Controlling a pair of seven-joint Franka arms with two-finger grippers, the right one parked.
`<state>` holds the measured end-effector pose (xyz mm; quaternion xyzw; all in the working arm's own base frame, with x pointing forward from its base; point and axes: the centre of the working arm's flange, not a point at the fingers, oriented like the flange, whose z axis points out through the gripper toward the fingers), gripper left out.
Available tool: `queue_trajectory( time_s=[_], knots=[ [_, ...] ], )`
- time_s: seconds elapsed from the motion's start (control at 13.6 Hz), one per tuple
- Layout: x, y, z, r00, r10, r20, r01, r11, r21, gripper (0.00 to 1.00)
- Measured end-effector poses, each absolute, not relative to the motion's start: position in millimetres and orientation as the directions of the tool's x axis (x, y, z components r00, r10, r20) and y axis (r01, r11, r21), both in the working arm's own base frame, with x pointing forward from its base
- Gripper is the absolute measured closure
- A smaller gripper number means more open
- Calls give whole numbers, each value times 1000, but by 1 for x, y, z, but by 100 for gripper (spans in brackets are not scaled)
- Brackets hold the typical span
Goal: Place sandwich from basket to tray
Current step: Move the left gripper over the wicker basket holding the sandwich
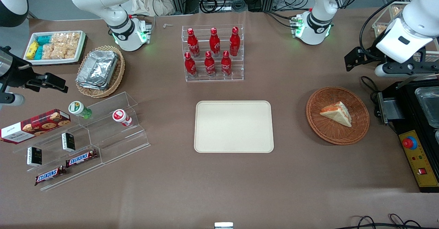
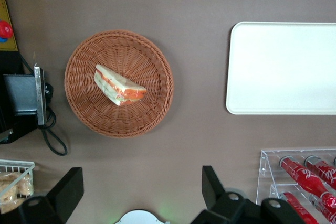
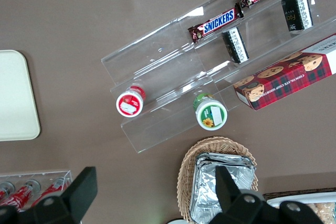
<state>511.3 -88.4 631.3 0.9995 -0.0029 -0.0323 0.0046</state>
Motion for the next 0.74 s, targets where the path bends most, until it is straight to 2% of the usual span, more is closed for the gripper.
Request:
queue_trajectory(
  time_s=[0.59, 0.74],
  knots=[
    [508, -88, 631, 996, 0, -85, 1, -1000, 5, 0],
    [503, -86, 629, 993, 7, -117, 6, -1000, -4, 0]
  ],
)
